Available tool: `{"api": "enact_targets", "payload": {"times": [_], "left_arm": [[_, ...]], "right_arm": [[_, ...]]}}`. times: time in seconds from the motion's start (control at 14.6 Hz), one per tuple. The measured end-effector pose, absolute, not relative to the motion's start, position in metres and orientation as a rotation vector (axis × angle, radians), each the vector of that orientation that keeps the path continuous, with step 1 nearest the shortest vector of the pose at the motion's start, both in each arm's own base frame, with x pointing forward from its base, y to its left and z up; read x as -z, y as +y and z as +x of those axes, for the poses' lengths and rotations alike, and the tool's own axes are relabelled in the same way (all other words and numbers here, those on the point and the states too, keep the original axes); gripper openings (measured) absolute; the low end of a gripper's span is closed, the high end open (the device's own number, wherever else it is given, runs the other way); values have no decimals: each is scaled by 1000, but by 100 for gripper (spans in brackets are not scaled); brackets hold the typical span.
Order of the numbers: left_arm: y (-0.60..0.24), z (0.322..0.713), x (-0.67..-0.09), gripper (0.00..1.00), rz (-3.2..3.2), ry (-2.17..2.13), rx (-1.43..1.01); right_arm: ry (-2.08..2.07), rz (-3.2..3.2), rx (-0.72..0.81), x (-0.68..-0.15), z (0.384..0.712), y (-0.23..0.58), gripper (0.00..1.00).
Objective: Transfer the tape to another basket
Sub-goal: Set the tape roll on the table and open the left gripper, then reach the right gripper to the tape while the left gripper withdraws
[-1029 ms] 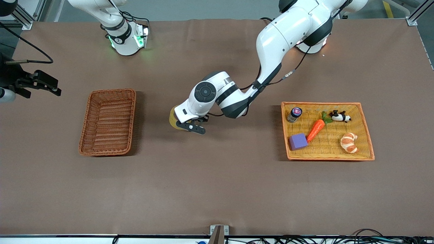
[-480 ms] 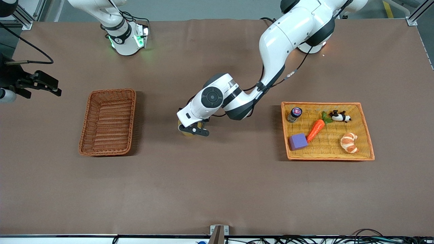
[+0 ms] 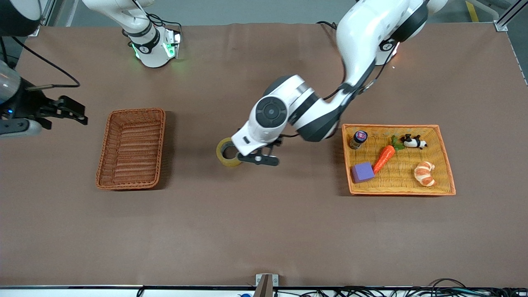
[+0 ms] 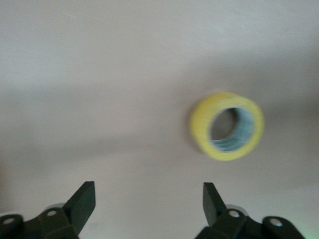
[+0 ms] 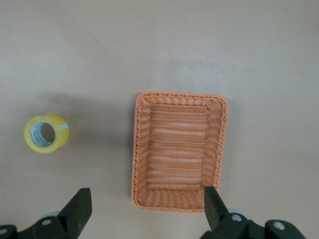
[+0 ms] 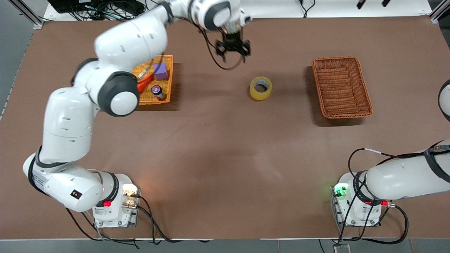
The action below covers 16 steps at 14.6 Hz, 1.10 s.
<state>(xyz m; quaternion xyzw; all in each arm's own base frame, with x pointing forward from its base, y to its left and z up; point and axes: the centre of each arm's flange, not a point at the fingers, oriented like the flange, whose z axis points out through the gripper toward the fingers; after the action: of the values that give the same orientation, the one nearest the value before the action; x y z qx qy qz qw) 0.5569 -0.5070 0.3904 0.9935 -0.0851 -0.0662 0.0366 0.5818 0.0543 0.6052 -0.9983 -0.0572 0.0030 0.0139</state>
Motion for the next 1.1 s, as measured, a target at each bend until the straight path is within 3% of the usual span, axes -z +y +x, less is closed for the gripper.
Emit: {"api": "enact_targets", "payload": {"times": [0.21,0.41,0.69,1.1], "left_arm": [[-439,581,-442,100,3107,-283,117],[-352,593,-493,100,3137,-187,52],[-246,584,-559,100,3144,-71,-70],[-121,546,-609,100,3104,-2,-190]], "right_arm": [[-165,-3109,27,-560,592,124,100],[-153,-3109,60,-480,594,211,100],[-182,-3112,66,-371,563,299,100],[-222,-3170,111,-283,521,329,100]]}}
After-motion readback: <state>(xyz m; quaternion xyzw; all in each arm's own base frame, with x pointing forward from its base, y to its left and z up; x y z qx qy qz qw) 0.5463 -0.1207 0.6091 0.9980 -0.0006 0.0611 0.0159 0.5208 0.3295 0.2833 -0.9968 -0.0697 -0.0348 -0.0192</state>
